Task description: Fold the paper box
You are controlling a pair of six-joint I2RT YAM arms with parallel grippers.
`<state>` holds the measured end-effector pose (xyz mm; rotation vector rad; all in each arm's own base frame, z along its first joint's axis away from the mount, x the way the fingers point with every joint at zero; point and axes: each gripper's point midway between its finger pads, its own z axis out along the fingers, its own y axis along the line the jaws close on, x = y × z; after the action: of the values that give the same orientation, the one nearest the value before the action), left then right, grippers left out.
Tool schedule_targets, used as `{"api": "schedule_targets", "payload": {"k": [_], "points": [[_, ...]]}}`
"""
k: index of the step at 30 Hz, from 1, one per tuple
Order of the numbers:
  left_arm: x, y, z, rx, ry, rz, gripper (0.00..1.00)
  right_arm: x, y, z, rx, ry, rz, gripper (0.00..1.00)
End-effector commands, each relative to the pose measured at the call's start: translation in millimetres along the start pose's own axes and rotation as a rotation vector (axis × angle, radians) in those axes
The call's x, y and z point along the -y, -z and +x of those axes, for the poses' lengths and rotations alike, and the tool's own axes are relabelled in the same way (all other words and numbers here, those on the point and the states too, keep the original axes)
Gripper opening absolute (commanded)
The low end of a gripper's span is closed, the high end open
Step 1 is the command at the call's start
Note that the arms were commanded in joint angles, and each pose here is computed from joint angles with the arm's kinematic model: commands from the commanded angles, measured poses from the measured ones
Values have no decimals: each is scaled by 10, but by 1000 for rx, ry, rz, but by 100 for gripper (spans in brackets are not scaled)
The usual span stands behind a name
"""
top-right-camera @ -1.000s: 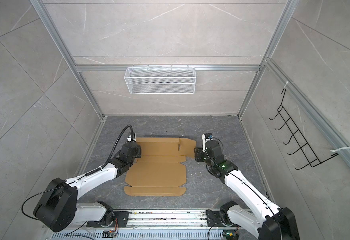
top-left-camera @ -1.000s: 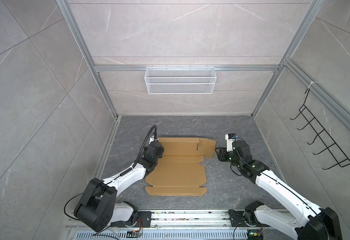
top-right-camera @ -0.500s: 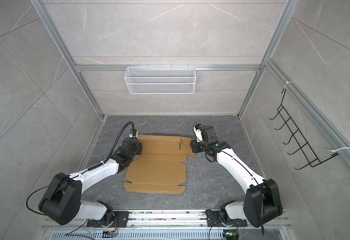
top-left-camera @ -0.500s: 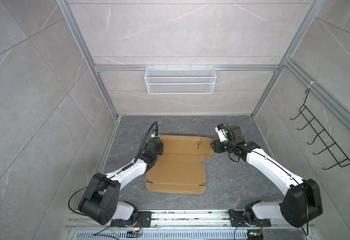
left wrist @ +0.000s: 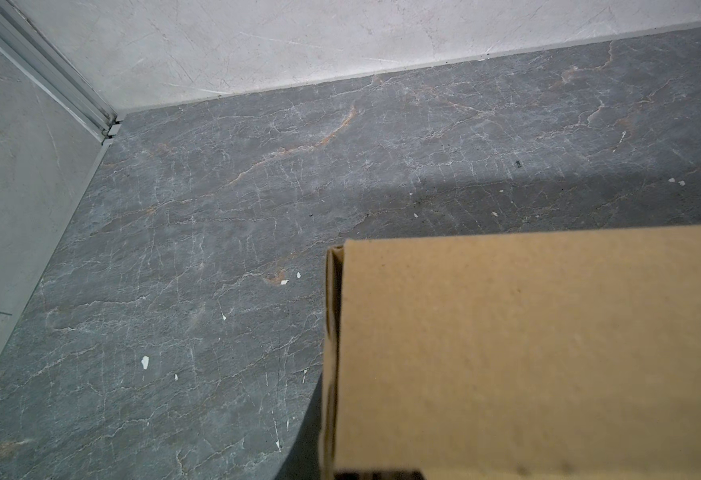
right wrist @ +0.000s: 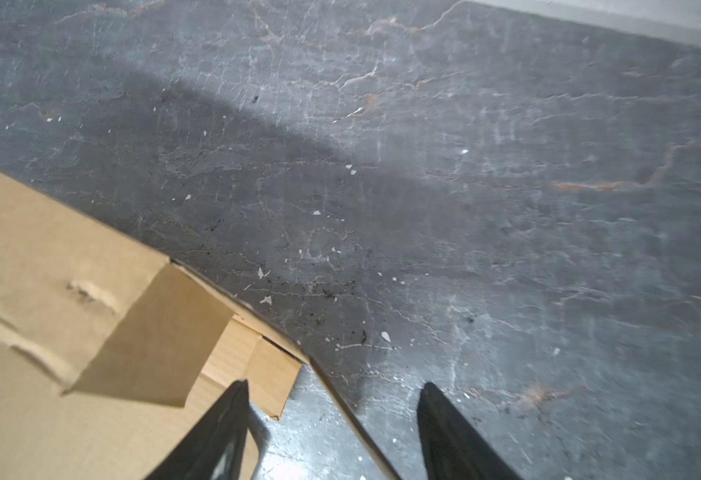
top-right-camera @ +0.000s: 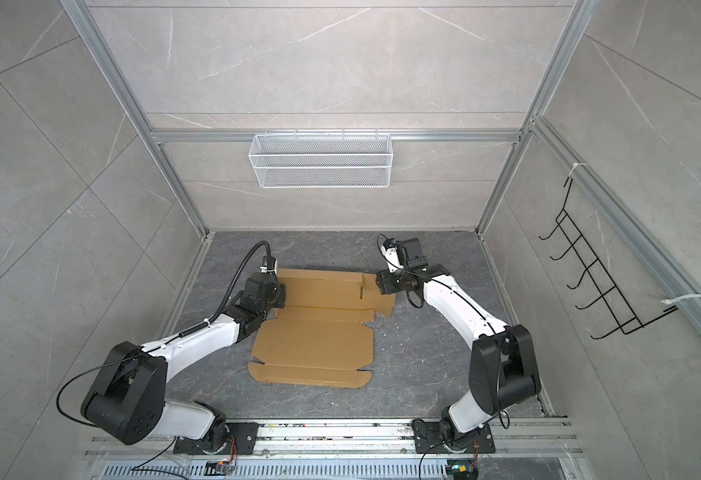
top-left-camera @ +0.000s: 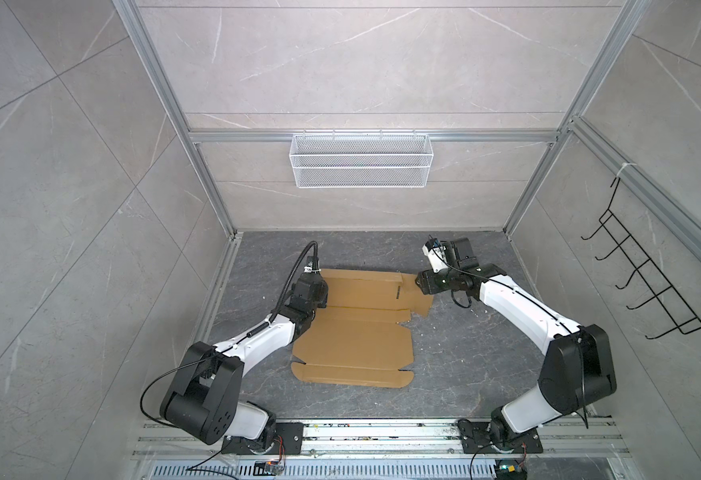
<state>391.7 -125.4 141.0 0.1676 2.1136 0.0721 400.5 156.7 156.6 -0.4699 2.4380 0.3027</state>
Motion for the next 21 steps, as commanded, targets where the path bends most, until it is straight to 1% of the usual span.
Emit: {"api": "schedule_targets", "payload": {"k": [1, 6, 14, 18, 21], "points": [[-8, 2, -82, 12, -31, -1, 11, -81, -11, 11, -37, 52, -66, 64], [-1, -1, -98, 14, -19, 2, 11, -142, 33, 43, -40, 68, -99, 58], [12, 11, -102, 15, 21, 12, 11, -47, 112, 164, -19, 21, -29, 46], [27, -1, -87, 9, 41, 18, 11, -70, 184, 193, 13, -1, -26, 35], [31, -3, -73, 6, 55, 20, 11, -114, 231, 223, 18, -3, -30, 25]]}}
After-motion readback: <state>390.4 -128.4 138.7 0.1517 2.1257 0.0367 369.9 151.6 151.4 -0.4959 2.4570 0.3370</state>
